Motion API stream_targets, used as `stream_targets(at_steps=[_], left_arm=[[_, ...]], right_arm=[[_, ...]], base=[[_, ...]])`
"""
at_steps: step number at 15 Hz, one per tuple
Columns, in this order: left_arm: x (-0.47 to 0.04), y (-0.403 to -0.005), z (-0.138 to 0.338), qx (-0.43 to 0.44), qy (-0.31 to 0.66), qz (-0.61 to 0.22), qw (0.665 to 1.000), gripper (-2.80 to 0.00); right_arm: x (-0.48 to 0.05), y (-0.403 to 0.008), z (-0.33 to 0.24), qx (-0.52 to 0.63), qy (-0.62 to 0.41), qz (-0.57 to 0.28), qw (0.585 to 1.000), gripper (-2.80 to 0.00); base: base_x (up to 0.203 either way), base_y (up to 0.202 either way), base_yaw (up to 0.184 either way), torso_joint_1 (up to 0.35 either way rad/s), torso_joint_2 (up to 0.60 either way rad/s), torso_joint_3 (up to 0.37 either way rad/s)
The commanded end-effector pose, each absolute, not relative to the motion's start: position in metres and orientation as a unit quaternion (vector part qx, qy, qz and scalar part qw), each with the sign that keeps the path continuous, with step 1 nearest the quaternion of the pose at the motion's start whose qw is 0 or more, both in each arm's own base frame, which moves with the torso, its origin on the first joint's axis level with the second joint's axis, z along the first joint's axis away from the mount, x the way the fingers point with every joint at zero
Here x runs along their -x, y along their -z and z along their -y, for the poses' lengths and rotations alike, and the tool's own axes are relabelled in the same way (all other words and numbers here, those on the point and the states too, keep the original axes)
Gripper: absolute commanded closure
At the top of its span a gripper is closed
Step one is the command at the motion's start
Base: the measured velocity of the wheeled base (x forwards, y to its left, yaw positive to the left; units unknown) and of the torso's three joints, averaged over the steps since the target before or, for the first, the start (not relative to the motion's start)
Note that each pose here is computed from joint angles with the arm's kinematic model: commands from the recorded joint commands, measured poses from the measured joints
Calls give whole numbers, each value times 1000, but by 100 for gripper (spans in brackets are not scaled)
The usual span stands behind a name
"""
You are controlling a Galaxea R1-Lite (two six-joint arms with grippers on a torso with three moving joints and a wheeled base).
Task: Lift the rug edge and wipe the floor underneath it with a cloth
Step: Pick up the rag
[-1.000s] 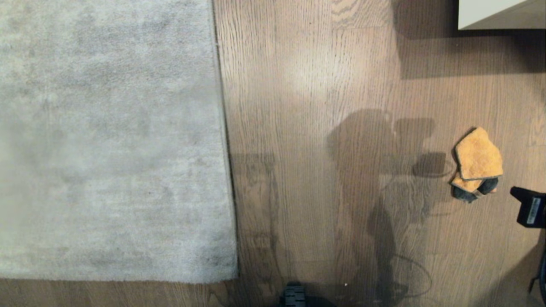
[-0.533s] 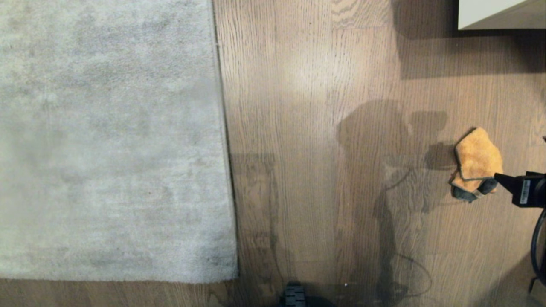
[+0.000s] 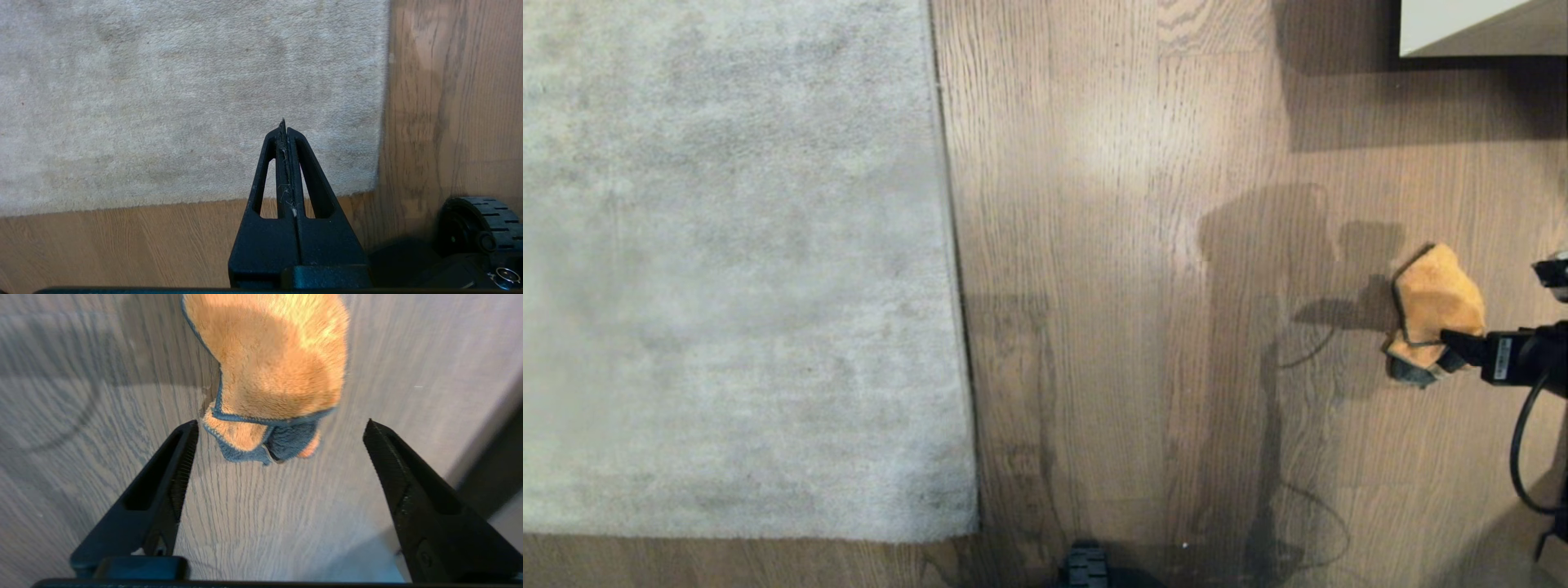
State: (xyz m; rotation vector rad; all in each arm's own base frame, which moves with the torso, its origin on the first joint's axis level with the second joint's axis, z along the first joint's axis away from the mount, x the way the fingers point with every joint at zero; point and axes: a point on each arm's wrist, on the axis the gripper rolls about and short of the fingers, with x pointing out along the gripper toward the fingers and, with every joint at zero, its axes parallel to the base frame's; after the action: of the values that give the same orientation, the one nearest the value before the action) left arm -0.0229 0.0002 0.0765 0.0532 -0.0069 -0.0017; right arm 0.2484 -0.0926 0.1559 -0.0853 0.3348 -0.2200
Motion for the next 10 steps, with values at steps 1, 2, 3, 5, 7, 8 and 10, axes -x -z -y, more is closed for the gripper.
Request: stream_targets(at_steps=[1,2,3,5,7,8,10], left_arm=[[23,-77,0,-27,1,4,1000,0],[23,-76,0,-27,1,3,1000,0],[23,-77,0,-27,1,4,1000,0],[23,-76,0,-27,1,4,1000,0],[23,-76,0,-27,1,3,1000,0],[23,-77,0,-27,1,4,1000,0],[23,-76,0,-27,1,3,1000,0]], right_arm=[[-265,-131,102,35,105,-190,975,-280],[-268,-126,105,34,107,-189,976,-280],[-270,-122,109,33,110,-193,975,-280],[-273,-114,111,30,110,-203,972,-280],[-282,-109,115,32,111,-193,974,-280],[-286,-107,116,34,112,-186,976,-280],[-291,-105,118,36,111,-179,977,-280]], base=[[0,0,0,0,0,0],[0,0,0,0,0,0],[0,0,0,0,0,0],[0,0,0,0,0,0],[0,0,0,0,0,0],[0,0,0,0,0,0],[0,0,0,0,0,0]])
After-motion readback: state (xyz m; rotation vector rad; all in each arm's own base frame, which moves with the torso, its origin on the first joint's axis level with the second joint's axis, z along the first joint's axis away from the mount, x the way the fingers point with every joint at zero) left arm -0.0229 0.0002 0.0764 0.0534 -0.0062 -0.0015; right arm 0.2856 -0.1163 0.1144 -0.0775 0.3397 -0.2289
